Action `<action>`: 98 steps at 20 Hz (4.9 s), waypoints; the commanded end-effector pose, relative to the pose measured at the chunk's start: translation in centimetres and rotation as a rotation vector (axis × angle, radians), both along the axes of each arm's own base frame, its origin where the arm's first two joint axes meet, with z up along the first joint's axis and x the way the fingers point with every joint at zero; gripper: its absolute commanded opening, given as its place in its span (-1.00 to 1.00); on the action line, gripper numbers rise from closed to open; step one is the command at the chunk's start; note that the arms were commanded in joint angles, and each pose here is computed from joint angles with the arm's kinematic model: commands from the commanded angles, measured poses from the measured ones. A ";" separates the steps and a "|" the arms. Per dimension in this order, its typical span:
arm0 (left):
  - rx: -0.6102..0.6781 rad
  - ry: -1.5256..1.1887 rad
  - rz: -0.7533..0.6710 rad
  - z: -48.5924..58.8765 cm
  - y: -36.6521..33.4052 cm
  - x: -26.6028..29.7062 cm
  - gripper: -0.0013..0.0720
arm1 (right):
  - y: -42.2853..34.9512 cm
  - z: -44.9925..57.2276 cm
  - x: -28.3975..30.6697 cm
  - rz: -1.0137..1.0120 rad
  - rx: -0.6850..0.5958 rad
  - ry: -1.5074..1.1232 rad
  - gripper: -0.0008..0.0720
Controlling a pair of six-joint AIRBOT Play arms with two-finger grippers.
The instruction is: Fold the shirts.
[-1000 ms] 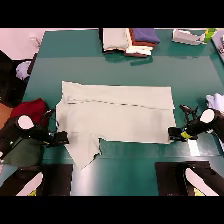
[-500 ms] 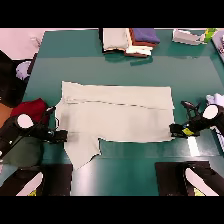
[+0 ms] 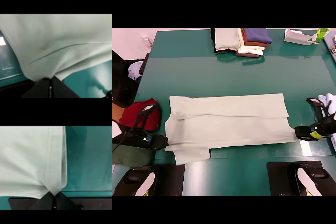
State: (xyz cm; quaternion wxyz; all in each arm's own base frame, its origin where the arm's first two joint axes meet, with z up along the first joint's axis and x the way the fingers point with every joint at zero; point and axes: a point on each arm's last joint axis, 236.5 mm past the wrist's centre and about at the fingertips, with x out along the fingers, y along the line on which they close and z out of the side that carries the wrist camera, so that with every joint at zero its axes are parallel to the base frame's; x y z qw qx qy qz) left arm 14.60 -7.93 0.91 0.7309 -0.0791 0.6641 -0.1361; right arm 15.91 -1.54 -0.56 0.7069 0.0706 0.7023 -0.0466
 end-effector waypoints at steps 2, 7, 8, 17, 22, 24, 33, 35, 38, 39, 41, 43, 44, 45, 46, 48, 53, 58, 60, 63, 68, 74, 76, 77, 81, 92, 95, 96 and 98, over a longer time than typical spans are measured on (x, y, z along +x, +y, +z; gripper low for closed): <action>0.011 -0.128 -0.025 2.7 0.1 4.3 -0.90 | -1.2 0.9 1.3 -0.032 -0.032 -0.069 -0.93; 0.037 -0.251 -0.037 2.1 0.1 15.1 -0.90 | 0.1 1.9 10.4 0.051 -0.019 -0.162 -0.93; 0.043 -0.260 -0.040 1.9 0.1 17.0 -0.90 | 0.3 1.8 12.2 0.058 -0.017 -0.159 -0.93; 0.105 -0.240 -0.037 -2.8 1.1 24.5 -0.89 | 1.1 -0.2 22.5 0.047 0.039 -0.132 -0.92; 0.084 -0.231 0.056 -2.4 1.0 24.9 0.12 | 1.1 -0.4 24.7 0.051 0.039 -0.143 0.10; 0.081 -0.225 0.049 -1.6 0.9 24.9 0.11 | 0.4 0.7 24.8 0.049 0.036 -0.149 0.29; -0.022 -0.185 0.011 -0.3 -2.5 23.7 -0.89 | -1.3 -5.5 18.7 -0.122 0.211 -0.045 0.65; -0.027 -0.201 -0.029 -0.2 -4.2 23.6 -0.89 | -0.7 -7.1 18.3 -0.130 0.215 -0.045 0.65; -0.036 -0.225 -0.059 -0.1 -6.0 23.7 -0.89 | 0.4 -8.6 17.8 -0.103 0.215 -0.009 0.60; -0.039 -0.224 -0.066 0.0 -6.5 23.5 -0.89 | 0.7 -8.9 17.8 -0.098 0.216 -0.003 0.60; -0.042 -0.222 -0.084 -0.1 -7.2 23.2 -0.89 | 1.5 -9.1 18.1 -0.075 0.212 -0.007 0.32; -0.048 -0.221 -0.102 -0.1 -8.1 22.9 -0.89 | 1.9 -8.8 18.5 -0.050 0.200 -0.031 -0.47; -0.050 -0.222 -0.119 -0.1 -8.8 22.7 -0.90 | 2.0 -8.3 18.7 -0.038 0.193 -0.046 -0.88; -0.055 -0.225 -0.126 -0.2 -9.6 22.6 -0.90 | 2.0 -7.8 18.9 -0.035 0.190 -0.065 -0.92; -0.063 -0.241 -0.130 0.0 -10.6 22.7 -0.90 | 1.9 -6.9 19.0 -0.033 0.188 -0.087 -0.93; -0.088 -0.311 -0.146 0.7 -13.3 23.2 -0.90 | 1.8 -4.8 18.6 -0.018 0.175 -0.118 -0.93; -0.131 -0.347 -0.247 0.6 -20.3 23.4 -0.90 | 2.7 4.1 18.1 0.022 0.170 -0.251 -0.93; -0.179 -0.278 -0.361 -2.9 -28.4 22.6 -0.90 | 6.8 13.7 18.6 0.126 0.182 -0.426 -0.93; -0.186 -0.251 -0.393 -4.5 -30.6 21.9 -0.90 | 9.1 16.3 18.8 0.177 0.199 -0.469 -0.93; -0.193 -0.218 -0.411 -6.2 -32.3 21.0 -0.90 | 12.9 19.2 19.4 0.266 0.231 -0.513 -0.93; -0.200 -0.177 -0.408 -7.3 -32.5 20.3 -0.90 | 18.6 22.2 20.1 0.379 0.284 -0.563 -0.93; -0.175 -0.215 -0.309 -4.3 -28.8 23.4 -0.90 | 22.8 22.8 20.1 0.434 0.326 -0.562 -0.93; -0.124 -0.290 -0.282 -0.8 -24.7 25.7 -0.90 | 24.4 22.6 20.0 0.456 0.343 -0.566 -0.93; -0.087 -0.332 -0.262 1.3 -21.9 26.8 -0.90 | 25.5 22.4 19.9 0.470 0.354 -0.567 -0.93; 0.122 -0.504 -0.154 9.7 -9.0 29.4 -0.89 | 33.7 21.9 18.8 0.540 0.531 -0.567 -0.93; 0.277 -0.675 0.092 20.6 5.6 25.9 -0.89 | 54.8 11.8 16.8 0.728 0.704 -0.636 0.04; 0.266 -0.639 0.087 20.0 5.4 25.3 -0.89 | 48.0 11.0 19.3 0.718 0.546 -0.581 0.04; 0.248 -0.631 0.084 19.9 4.9 25.2 -0.90 | 45.2 10.4 20.2 0.686 0.509 -0.556 0.04; 0.191 -0.622 0.067 19.6 3.3 25.1 -0.90 | 38.2 7.8 21.2 0.603 0.398 -0.457 0.04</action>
